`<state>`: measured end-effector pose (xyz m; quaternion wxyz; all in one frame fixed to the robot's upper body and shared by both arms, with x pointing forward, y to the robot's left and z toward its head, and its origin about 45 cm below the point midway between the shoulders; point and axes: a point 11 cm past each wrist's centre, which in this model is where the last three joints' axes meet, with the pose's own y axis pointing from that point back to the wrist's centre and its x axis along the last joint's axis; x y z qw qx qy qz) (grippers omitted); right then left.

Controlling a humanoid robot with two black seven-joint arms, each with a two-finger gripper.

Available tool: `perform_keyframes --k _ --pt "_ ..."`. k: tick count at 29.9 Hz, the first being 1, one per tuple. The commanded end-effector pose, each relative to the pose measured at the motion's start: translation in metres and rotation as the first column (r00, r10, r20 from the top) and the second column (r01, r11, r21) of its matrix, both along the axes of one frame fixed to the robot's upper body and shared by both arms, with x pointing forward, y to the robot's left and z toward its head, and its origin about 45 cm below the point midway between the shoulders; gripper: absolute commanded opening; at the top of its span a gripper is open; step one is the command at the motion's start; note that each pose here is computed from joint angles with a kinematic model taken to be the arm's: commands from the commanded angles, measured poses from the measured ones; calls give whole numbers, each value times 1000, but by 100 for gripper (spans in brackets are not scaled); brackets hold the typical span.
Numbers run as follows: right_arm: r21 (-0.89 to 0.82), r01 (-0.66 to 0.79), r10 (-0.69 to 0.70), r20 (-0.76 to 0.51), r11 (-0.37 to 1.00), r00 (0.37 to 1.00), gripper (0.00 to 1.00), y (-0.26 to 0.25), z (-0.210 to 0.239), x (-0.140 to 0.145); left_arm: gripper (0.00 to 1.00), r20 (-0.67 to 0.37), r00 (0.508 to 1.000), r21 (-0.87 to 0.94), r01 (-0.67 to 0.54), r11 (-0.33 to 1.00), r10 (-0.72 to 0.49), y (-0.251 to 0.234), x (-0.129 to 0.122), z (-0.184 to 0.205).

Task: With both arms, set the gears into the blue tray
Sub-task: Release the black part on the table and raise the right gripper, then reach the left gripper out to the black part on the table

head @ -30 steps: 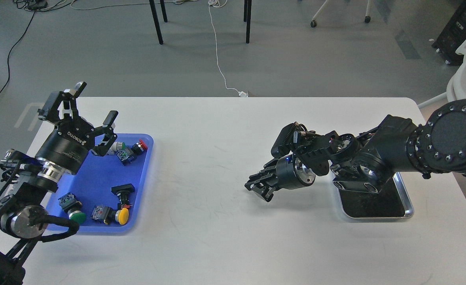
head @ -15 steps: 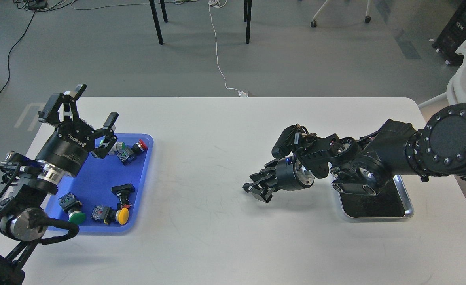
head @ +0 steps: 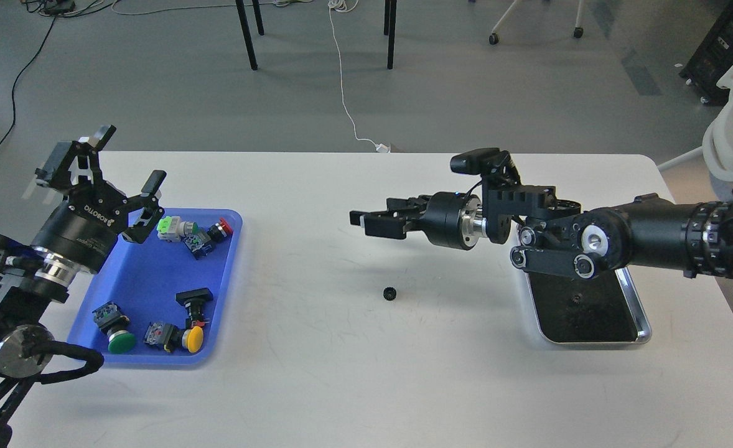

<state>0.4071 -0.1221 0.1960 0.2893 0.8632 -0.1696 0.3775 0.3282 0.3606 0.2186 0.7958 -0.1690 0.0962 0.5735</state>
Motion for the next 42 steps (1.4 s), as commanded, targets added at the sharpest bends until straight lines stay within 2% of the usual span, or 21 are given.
perform_keyframes --k 1,5,7,10,14,19,21,24,27,32,35,42 --pt "229 242 -221 -112 943 969 98 -40 13 17 98 6 1000 2 19 1000 -19 -1 -1 1" --pt "442 496 -395 -303 747 867 98 -88 17 26 98 28 998 63 63 996 -65 -9 0 4" --pt "539 617 -442 -431 573 787 98 -111 17 27 98 46 994 119 96 988 -102 -16 1 7" --pt "587 730 -434 -589 350 682 98 -153 12 19 98 114 975 210 166 963 -193 -36 3 23" --pt "592 790 -319 -726 163 610 98 -189 -3 2 98 192 920 391 249 886 -343 -67 2 42" --pt "576 808 -217 -778 129 589 98 -213 -20 -25 98 188 808 672 308 673 -558 -108 -5 52" --pt "562 817 -185 -795 129 577 98 -218 -29 -36 98 154 740 784 312 536 -655 -132 -5 50" --pt "545 830 -154 -816 121 558 98 -228 -40 -51 98 31 597 926 285 248 -802 -172 -9 33" --pt "540 836 -161 -820 102 549 98 -236 -43 -55 98 -120 500 984 173 -37 -858 -192 -8 13" --pt "541 837 -176 -819 79 546 99 -247 -43 -59 98 -252 417 958 -21 -286 -873 -222 8 -17" --pt "541 838 -180 -819 72 544 99 -249 -43 -60 98 -288 374 942 -53 -330 -882 -241 12 -29" --pt "539 839 -187 -819 70 542 99 -250 -43 -60 97 -365 326 907 -89 -413 -872 -267 19 -66"
